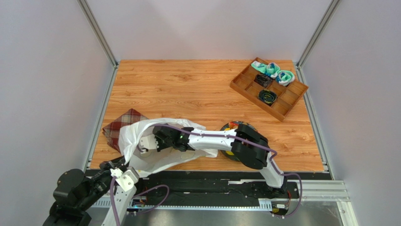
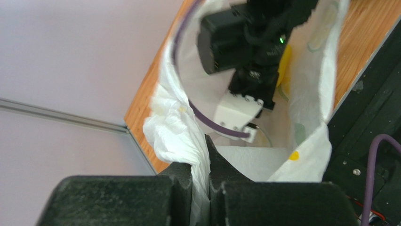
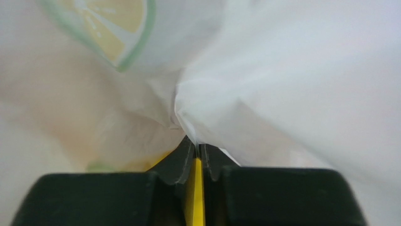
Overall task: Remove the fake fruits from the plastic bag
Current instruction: Take out the fake fruit from the plastic bag.
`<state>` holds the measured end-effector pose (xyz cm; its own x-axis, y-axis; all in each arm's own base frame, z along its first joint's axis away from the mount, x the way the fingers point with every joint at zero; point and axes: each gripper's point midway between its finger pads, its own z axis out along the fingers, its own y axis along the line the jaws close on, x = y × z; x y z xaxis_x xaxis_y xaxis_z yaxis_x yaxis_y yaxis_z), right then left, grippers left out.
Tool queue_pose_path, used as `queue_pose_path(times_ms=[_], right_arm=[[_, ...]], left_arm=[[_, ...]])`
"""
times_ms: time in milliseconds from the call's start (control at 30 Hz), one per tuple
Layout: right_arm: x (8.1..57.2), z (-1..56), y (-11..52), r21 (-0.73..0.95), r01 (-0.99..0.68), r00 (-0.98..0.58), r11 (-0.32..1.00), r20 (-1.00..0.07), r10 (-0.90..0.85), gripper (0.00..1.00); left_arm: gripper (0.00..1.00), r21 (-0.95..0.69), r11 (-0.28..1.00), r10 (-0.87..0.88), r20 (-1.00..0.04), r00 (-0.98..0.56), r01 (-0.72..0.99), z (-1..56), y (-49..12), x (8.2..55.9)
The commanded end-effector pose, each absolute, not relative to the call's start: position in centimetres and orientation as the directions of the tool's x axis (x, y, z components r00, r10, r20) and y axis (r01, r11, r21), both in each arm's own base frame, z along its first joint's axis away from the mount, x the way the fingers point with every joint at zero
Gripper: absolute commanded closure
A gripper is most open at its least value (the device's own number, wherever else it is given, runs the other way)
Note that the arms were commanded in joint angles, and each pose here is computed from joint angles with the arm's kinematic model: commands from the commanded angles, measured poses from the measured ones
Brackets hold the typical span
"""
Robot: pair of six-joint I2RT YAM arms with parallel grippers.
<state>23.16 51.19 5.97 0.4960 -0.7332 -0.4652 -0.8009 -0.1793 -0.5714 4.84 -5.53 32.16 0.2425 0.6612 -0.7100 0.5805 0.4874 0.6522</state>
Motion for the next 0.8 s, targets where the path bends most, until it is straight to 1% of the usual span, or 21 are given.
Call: queue_pose_path(times_ms=[0, 67, 100, 133, 200, 333, 367, 400, 433, 500, 567, 667, 700, 767], right_arm=[[21.1, 18.9, 51.7, -0.497, -0.864, 0.440, -0.080, -0.667, -0.602, 0.92], [19.6, 20.2, 50.8, -0.452, -0.885, 0.431, -0.114, -0.701, -0.568, 0.94], [18.4, 22.1, 50.5, -0.437, -0.890, 0.437, -0.130, -0.736, -0.517, 0.94], [17.9, 22.7, 50.2, -0.423, -0.896, 0.429, -0.133, -0.750, -0.504, 0.95], [16.7, 23.0, 49.4, -0.372, -0.916, 0.395, -0.150, -0.776, -0.492, 0.96], [15.4, 22.3, 48.4, -0.300, -0.934, 0.357, -0.193, -0.791, -0.498, 0.96], [15.2, 21.8, 48.2, -0.294, -0.935, 0.356, -0.200, -0.784, -0.509, 0.95], [15.1, 21.2, 48.0, -0.287, -0.934, 0.357, -0.214, -0.776, -0.520, 0.86], [14.9, 20.3, 47.8, -0.275, -0.933, 0.359, -0.233, -0.765, -0.534, 0.82], [14.9, 18.9, 47.4, -0.259, -0.937, 0.348, -0.234, -0.750, -0.562, 0.77], [15.6, 16.2, 46.7, -0.262, -0.943, 0.333, -0.205, -0.714, -0.616, 0.76], [16.4, 13.8, 45.9, -0.272, -0.946, 0.317, -0.175, -0.677, -0.664, 0.76], [16.4, 12.2, 45.1, -0.266, -0.947, 0.313, -0.178, -0.658, -0.685, 0.73], [16.5, 11.0, 44.4, -0.269, -0.946, 0.316, -0.182, -0.634, -0.706, 0.71]], left_arm=[[1.00, 0.577, 0.470, 0.724, -0.684, 0.082, 0.668, 26.0, -4.2, 3.8], [1.00, 0.567, 0.491, 0.720, -0.691, 0.058, 0.661, 25.4, -4.1, 4.5], [1.00, 0.573, 0.497, 0.715, -0.696, 0.066, 0.651, 25.5, -4.2, 4.8], [1.00, 0.559, 0.508, 0.709, -0.704, 0.050, 0.655, 25.2, -4.2, 5.1], [1.00, 0.554, 0.525, 0.698, -0.715, 0.046, 0.647, 25.3, -4.3, 5.8], [1.00, 0.525, 0.576, 0.661, -0.750, 0.021, 0.626, 25.8, -4.5, 6.9], [1.00, 0.524, 0.580, 0.655, -0.755, 0.024, 0.624, 26.1, -4.6, 7.2], [1.00, 0.516, 0.587, 0.645, -0.763, 0.024, 0.624, 26.3, -4.8, 7.3], [1.00, 0.512, 0.590, 0.637, -0.770, 0.029, 0.624, 26.6, -4.9, 7.3], [1.00, 0.506, 0.601, 0.621, -0.783, 0.038, 0.619, 27.3, -5.1, 7.2], [1.00, 0.501, 0.605, 0.610, -0.791, 0.044, 0.619, 27.8, -5.3, 7.0], [1.00, 0.493, 0.620, 0.593, -0.804, 0.048, 0.610, 28.7, -5.2, 6.3], [1.00, 0.492, 0.622, 0.588, -0.807, 0.051, 0.610, 28.9, -5.3, 6.0], [1.00, 0.482, 0.624, 0.582, -0.812, 0.045, 0.615, 28.8, -5.3, 5.7]])
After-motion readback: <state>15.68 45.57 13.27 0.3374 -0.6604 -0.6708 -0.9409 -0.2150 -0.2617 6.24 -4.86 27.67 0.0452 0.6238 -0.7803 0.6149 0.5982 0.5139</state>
